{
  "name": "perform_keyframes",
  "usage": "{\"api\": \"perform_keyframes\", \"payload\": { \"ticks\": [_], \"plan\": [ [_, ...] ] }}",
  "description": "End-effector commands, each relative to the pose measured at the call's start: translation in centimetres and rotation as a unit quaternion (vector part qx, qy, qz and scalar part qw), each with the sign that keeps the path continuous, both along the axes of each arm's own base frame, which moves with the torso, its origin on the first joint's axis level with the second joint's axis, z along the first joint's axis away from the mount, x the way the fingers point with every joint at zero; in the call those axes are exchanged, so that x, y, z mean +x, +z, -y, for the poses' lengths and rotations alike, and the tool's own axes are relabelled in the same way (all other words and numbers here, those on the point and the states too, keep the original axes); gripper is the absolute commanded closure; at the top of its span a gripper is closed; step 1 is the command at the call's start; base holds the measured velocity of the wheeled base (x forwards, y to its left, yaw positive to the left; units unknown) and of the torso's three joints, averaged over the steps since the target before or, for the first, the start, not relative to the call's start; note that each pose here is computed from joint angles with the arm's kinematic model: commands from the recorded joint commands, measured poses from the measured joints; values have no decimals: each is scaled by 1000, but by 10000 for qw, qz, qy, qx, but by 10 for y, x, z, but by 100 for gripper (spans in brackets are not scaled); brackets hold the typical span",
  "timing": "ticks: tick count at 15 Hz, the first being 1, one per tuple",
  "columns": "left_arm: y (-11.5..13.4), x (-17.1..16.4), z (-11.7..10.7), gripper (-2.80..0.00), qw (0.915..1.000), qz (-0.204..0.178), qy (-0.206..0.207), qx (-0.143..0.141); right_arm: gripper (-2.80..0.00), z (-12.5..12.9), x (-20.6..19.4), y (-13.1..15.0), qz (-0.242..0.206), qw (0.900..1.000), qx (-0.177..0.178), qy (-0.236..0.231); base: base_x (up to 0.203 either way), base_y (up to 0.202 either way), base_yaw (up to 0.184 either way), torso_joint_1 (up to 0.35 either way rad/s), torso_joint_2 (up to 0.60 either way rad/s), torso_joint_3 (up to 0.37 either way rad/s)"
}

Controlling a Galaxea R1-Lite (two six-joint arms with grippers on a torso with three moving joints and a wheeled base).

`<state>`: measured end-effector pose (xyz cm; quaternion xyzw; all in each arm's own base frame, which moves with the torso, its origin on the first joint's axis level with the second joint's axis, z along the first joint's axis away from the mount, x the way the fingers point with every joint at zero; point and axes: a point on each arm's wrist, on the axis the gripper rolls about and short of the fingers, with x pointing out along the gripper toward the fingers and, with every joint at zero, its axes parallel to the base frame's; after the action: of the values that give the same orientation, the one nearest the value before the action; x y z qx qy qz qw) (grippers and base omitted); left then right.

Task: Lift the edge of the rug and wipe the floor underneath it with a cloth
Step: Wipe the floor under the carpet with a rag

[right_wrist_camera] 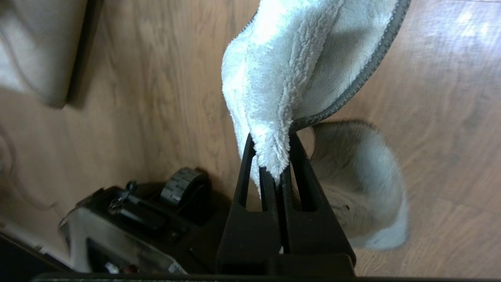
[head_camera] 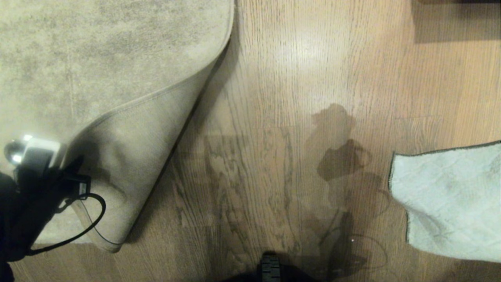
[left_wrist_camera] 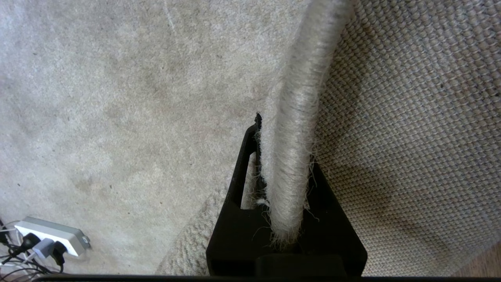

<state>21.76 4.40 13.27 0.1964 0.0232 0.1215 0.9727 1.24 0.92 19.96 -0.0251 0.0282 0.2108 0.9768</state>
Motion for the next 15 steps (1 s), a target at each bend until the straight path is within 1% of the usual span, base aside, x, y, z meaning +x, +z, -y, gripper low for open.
{"api": "perform_keyframes", "payload": {
  "ticks": [1, 5, 7, 9, 12, 14, 15],
  "plan": [
    [-1, 1, 0, 0, 10000, 5, -6, 19, 0, -1, 22, 7, -415, 9990, -26, 144, 0, 0, 0, 0, 0, 0],
    [-3, 1, 1, 0, 10000, -44, -16, 10, 0, -2, 40, 9, -678, 9972, -163, 271, 0, 0, 0, 0, 0, 0],
    [-3, 2, 1, 0, 10000, -61, -21, 6, 0, -7, 47, 10, -797, 9942, -227, 693, 0, 0, 0, 0, 0, 0],
    [-4, 2, 1, 0, 10000, -70, -29, 5, 0, -16, 58, 12, -974, 9877, -299, 1186, 0, 0, 0, 0, 0, 0],
    [-5, 3, 1, 0, 10000, -93, -29, 0, 0, -36, 77, 17, -1243, 9737, -468, 1852, 0, 0, 0, 0, 0, 0],
    [-5, 3, 1, 0, 9999, -96, -30, 15, 0, -57, 92, 16, -1357, 9623, -616, 2277, 0, 0, 0, 0, 0, 0],
    [-5, 3, 1, 0, 9999, -96, -36, 15, 0, -69, 101, 13, -1375, 9585, -683, 2403, 0, 0, 0, 0, 0, 0]
  ]
}}
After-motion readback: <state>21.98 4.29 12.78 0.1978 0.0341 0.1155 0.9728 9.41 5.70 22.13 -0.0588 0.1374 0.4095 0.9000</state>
